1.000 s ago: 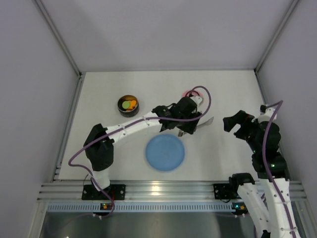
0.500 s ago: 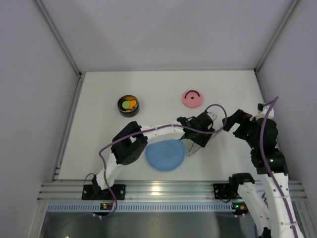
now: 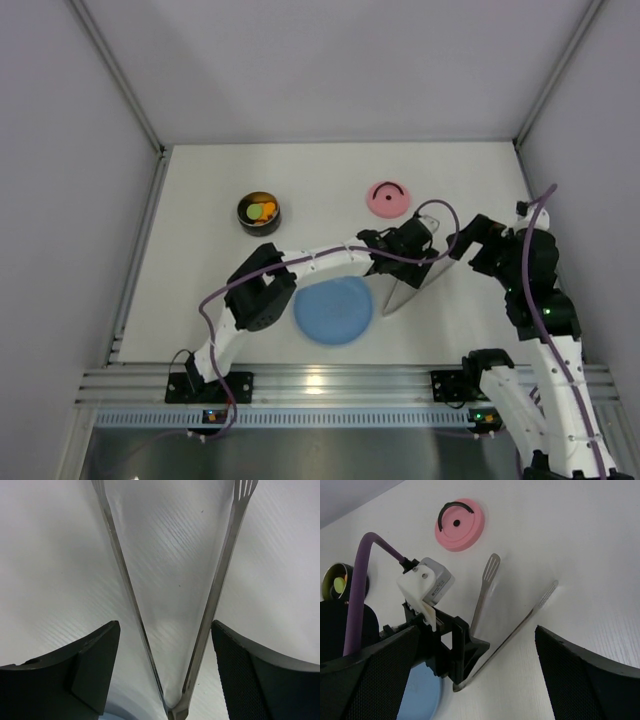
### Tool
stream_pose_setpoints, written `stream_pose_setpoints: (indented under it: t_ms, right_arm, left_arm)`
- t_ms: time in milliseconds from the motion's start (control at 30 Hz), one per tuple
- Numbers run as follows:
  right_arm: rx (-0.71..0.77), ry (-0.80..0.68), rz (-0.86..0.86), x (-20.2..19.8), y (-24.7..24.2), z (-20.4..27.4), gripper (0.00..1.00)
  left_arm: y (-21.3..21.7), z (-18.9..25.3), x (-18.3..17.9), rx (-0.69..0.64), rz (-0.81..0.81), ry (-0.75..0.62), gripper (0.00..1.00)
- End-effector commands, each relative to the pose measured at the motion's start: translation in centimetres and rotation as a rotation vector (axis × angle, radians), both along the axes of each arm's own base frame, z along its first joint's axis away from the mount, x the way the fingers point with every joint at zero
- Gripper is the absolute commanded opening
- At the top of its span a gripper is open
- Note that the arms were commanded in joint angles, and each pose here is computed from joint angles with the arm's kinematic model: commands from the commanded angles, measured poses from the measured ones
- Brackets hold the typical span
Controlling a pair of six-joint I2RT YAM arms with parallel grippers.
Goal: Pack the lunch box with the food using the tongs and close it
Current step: Place the clamp at the center of the board, then pick up the box lid from the center of the board.
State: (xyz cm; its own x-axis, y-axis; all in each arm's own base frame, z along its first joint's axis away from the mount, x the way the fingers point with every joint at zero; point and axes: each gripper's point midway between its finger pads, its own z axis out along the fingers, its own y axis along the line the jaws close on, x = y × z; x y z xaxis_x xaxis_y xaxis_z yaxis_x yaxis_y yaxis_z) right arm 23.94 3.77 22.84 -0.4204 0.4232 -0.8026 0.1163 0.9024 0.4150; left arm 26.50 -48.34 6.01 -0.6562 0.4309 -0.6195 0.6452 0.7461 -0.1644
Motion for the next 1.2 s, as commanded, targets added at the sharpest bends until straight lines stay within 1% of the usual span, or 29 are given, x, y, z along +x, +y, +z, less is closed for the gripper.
stream_pose_setpoints:
  t_ms: [0, 33, 67, 133, 167, 200, 233, 267, 300, 333, 367, 400, 433, 467, 600, 733, 900, 1167]
  right_arm:
    - [0.019, -0.095, 0.017, 0.3, 0.3, 4.1, 0.98]
    - [0.02, -0.114, 0.019, 0.3, 0.3, 5.0, 0.98]
    - [0.023, -0.121, 0.026, 0.3, 0.4, 5.5, 0.98]
    - [0.034, -0.13, 0.037, 0.6, 0.7, 6.3, 0.98]
    - [0.044, -0.132, 0.053, 0.7, 1.1, 6.6, 0.98]
    - [0.047, -0.133, 0.062, 0.7, 1.2, 6.7, 0.98]
    - [0.052, -0.136, 0.063, 1.1, 1.3, 7.0, 0.98]
    - [0.05, -0.138, 0.064, 1.2, 1.3, 7.1, 0.98]
    - [0.04, -0.136, 0.063, 1.4, 1.2, 7.1, 0.98]
    - [0.037, -0.128, 0.061, 1.7, 1.1, 7.1, 0.98]
    - [0.033, -0.126, 0.054, 1.9, 1.0, 7.1, 0.98]
    - [0.028, -0.122, 0.053, 2.1, 0.9, 7.0, 0.98]
    - [0.029, -0.109, 0.057, 2.4, 1.1, 6.8, 0.98]
    - [0.031, -0.109, 0.059, 2.6, 1.1, 6.8, 0.98]
    - [0.042, -0.094, 0.074, 3.0, 1.5, 6.4, 0.98]
    - [0.035, -0.077, 0.075, 3.0, 1.4, 5.7, 0.98]
    - [0.034, -0.071, 0.074, 2.9, 1.4, 5.4, 0.98]
    - [0.031, -0.067, 0.087, 2.8, 1.5, 5.0, 0.97]
  left_arm:
    - [-0.3, 8.5, 3.4, -0.152, 0.047, -0.102, 0.78]
    - [0.2, 9.0, 4.3, -0.172, 0.072, -0.09, 0.77]
    - [1.4, 9.4, 6.4, -0.201, 0.118, -0.064, 0.76]
    - [2.5, 10.7, 9.1, -0.237, 0.174, -0.065, 0.74]
    - [3.8, 10.2, 11.5, -0.241, 0.212, -0.047, 0.74]
    - [4.0, 12.3, 13.5, -0.283, 0.233, -0.071, 0.73]
    - [4.1, 12.7, 14.1, -0.297, 0.224, -0.059, 0.73]
    - [5.1, 13.2, 16.0, -0.305, 0.245, -0.078, 0.73]
    - [5.1, 12.5, 17.1, -0.297, 0.243, -0.079, 0.73]
    - [4.8, 14.7, 18.4, -0.334, 0.223, -0.124, 0.73]
    - [5.4, 14.9, 19.8, -0.34, 0.227, -0.137, 0.74]
    - [5.1, 13.7, 20.6, -0.336, 0.21, -0.128, 0.74]
    - [5.4, 15.3, 22.1, -0.368, 0.2, -0.174, 0.76]
    - [5.3, 14.2, 22.8, -0.368, 0.19, -0.17, 0.77]
    - [5.4, 13.3, 25.0, -0.418, 0.123, -0.201, 0.79]
    - [4.9, 11.3, 25.6, -0.385, 0.028, -0.257, 0.84]
    - [4.5, 9.2, 26.5, -0.37, 0.017, -0.297, 0.88]
    - [4.0, 6.7, 27.4, -0.371, 0.015, -0.306, 0.89]
